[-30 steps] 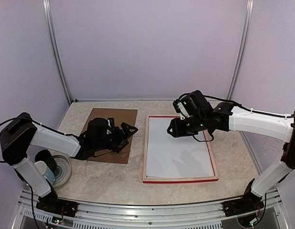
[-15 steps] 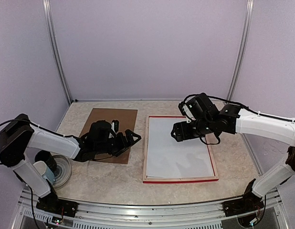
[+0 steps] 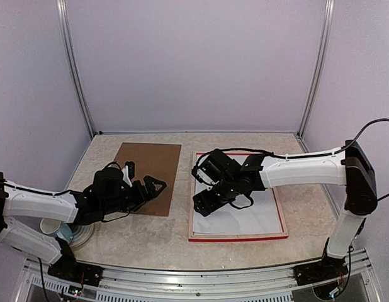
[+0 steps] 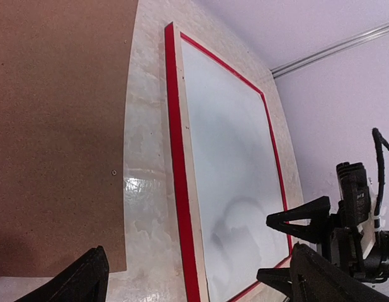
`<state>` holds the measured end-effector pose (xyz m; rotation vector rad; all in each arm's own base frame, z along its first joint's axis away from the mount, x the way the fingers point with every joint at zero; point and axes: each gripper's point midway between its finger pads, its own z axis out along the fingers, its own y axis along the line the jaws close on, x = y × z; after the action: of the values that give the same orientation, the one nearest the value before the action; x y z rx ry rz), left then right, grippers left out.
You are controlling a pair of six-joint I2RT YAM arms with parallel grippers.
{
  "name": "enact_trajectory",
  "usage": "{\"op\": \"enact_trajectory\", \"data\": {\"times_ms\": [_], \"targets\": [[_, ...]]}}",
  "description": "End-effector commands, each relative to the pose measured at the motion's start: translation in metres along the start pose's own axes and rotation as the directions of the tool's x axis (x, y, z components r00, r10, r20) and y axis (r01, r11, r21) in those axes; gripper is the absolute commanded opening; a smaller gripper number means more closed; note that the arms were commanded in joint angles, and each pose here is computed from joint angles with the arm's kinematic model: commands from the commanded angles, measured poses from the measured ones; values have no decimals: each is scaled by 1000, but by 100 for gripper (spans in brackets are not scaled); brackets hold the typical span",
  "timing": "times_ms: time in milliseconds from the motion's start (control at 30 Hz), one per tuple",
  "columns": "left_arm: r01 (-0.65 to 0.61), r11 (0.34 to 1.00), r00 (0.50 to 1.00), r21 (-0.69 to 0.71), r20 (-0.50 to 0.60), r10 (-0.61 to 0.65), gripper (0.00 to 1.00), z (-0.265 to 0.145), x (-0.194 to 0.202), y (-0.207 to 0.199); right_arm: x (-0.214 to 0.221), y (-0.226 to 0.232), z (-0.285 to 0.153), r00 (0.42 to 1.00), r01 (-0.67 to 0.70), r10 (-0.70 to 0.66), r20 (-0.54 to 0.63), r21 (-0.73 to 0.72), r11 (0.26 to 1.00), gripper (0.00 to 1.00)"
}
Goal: Put the photo into the frame
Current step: Place the photo on the mat board, then pick up the backboard from the center of the board.
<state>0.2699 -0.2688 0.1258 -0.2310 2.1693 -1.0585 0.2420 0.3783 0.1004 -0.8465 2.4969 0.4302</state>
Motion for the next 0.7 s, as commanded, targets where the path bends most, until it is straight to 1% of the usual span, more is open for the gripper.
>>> {"op": "enact_trajectory", "data": {"times_ms": [0,167,400,667], "targets": [[9,998,996,-56,87,-4,99,-21,-16,16,-21,19,8,997,78,-80,21,86,993,80],[20,998,992,-66,125,-12,99,-36,-24,23,-16,28,25,991,135,-132,-29,170,976,81],[22,998,991,-57,136,-14,99,-38,-27,22,1,24,35,982,185,-165,-96,272,944,82],[25,998,993,-55,117,-19,99,-31,-24,23,20,18,43,974,210,-171,-151,297,931,82]]}}
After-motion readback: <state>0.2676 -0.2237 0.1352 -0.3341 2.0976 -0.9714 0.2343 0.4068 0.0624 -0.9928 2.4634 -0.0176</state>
